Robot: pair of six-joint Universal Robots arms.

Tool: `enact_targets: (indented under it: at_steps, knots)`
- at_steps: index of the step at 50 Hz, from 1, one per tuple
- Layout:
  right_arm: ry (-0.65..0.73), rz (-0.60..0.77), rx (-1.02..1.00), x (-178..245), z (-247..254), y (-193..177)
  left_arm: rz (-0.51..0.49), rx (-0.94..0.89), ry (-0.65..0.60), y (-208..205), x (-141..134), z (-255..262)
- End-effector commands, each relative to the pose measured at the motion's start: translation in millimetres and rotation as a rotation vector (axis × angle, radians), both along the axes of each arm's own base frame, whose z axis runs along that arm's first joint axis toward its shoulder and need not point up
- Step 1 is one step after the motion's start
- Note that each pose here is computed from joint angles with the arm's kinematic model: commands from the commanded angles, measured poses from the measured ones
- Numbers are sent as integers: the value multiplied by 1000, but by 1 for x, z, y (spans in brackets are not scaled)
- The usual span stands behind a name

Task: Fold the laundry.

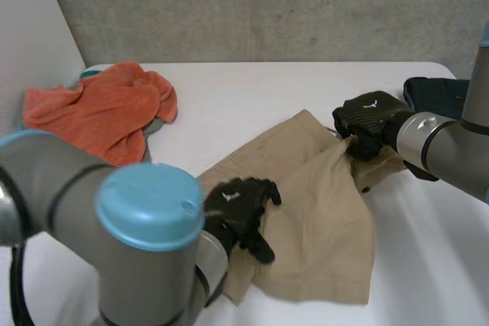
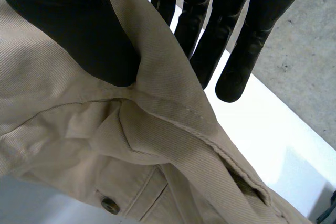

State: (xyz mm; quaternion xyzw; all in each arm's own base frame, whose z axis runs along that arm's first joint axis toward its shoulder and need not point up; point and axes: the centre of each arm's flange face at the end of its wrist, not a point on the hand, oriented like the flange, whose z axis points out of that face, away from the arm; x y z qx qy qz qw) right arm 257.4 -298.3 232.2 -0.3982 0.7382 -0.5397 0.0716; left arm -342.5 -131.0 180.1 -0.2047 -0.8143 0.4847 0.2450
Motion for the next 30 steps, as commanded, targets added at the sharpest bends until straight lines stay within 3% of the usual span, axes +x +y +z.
enact_targets:
  at_steps: [1, 14, 19, 24, 27, 30]
  knots:
    - [5, 5, 20, 0, -6, 5, -25, 44, -55, 4, -12, -30]
    - [9, 11, 41, 0, -14, 9, 21, 21, -101, -15, -31, -66]
    - [7, 10, 36, 0, -13, 8, 75, -43, -62, -22, -34, -61]
    - [5, 15, 8, 2, -11, 3, 65, -137, -42, -30, -40, -47]
    - [0, 16, -31, 4, -8, -2, 81, -230, -59, -52, -38, -31]
    - [-35, 2, -99, 9, -4, -19, 177, -347, -81, -104, -20, -7]
